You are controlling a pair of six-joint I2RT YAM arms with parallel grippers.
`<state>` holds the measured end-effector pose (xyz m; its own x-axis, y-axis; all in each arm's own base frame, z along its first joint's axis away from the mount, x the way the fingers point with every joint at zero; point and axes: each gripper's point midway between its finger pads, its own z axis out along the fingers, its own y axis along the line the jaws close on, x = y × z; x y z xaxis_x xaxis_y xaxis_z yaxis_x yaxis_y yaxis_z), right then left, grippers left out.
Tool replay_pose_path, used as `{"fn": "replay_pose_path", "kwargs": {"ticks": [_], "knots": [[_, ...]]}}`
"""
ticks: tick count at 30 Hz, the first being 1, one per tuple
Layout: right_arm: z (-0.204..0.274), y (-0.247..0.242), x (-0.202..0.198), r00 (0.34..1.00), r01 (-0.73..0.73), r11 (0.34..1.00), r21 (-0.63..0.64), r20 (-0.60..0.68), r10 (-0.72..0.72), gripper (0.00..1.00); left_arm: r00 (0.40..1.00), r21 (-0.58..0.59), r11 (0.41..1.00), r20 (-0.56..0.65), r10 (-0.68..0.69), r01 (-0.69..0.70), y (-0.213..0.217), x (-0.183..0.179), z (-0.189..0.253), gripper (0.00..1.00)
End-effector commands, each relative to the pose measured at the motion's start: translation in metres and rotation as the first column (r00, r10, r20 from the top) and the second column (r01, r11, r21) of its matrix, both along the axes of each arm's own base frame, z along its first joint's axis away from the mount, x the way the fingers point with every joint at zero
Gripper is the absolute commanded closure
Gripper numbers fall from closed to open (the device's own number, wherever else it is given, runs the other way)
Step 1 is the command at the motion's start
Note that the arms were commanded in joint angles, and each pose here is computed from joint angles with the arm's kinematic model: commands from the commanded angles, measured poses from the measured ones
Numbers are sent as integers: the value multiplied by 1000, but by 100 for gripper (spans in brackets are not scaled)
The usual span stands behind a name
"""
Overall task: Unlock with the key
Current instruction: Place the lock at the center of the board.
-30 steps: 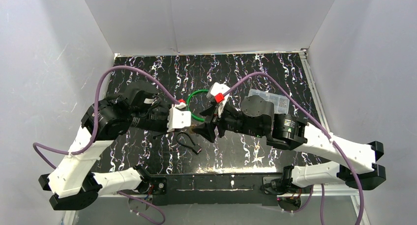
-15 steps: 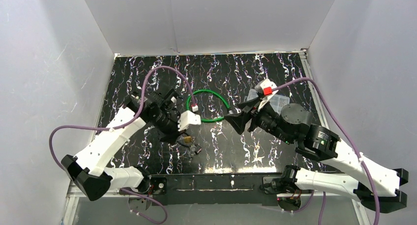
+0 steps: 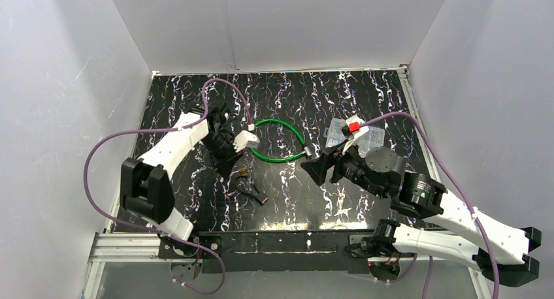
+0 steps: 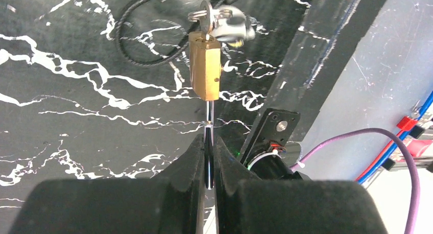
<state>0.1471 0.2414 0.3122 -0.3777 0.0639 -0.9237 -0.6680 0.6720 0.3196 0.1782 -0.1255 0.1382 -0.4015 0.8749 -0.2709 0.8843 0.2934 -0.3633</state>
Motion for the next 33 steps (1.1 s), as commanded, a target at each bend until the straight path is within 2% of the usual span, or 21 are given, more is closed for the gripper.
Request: {"fn": "replay_pose_path", "kwargs": {"ticks": [1,7,14,25,33], "knots": [[12,-2,2,1000,30,997,75,-12,-29,20,997,-3,998,-48,61,-61,11,21,-17,100],[9,2,1,999,22,997,80,-27,-20,19,978,46,985,-120,168,-164,31,49,-45,100],[10,11,2,999,4,998,70,-34,-1,18,951,15,960,-130,280,-281,35,76,-54,100],[2,21,0,998,-23,998,59,-57,26,16,914,113,926,-155,374,-359,57,77,-94,100],[-13,27,-3,994,-43,999,32,-95,46,14,891,188,890,-113,440,-415,71,89,-107,91]]}}
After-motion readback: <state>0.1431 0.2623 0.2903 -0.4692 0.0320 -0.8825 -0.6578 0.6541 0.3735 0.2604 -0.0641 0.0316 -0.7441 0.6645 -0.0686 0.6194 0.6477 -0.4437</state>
